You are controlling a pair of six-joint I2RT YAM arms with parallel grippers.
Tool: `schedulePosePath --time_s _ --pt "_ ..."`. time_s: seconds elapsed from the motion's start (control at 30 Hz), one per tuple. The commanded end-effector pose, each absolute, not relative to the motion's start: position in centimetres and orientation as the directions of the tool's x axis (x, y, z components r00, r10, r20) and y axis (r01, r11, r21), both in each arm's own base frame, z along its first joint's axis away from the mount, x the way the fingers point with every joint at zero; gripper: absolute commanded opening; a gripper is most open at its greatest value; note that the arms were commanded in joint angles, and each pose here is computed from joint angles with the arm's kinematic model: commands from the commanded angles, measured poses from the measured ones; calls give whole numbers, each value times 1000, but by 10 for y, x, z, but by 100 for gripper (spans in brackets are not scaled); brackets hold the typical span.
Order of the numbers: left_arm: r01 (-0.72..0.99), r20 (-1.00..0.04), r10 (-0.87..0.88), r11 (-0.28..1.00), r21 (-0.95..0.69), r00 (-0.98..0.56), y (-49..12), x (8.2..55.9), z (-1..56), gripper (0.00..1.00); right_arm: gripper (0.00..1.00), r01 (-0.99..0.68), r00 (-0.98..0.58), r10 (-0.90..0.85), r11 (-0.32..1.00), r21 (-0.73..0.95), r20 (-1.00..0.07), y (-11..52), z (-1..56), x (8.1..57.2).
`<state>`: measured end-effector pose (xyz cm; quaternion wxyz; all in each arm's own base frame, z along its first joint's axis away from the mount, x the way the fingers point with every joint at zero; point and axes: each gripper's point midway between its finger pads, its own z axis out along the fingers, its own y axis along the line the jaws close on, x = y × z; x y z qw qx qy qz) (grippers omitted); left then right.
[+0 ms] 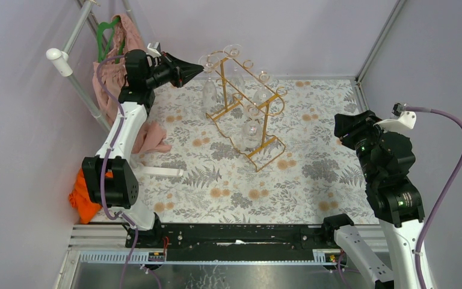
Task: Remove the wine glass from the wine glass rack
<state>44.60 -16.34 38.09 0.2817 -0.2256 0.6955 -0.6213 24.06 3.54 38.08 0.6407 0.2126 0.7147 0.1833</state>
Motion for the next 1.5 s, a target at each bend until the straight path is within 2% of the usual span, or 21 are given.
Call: schedulePosePath --time_s 0.0,1.03,1.47 --pt "100 -164 -651 134 -986 -741 -166 436 404 0 47 52 -70 551 834 549 -831 37 385 242" --pt "109 -212 -728 186 -976 -652 -136 439 420 0 46 41 -106 557 830 556 -824 43 373 244" --pt "119 -225 -724 196 -973 -652 -136 416 426 0 43 31 -141 566 823 567 -812 50 363 248"
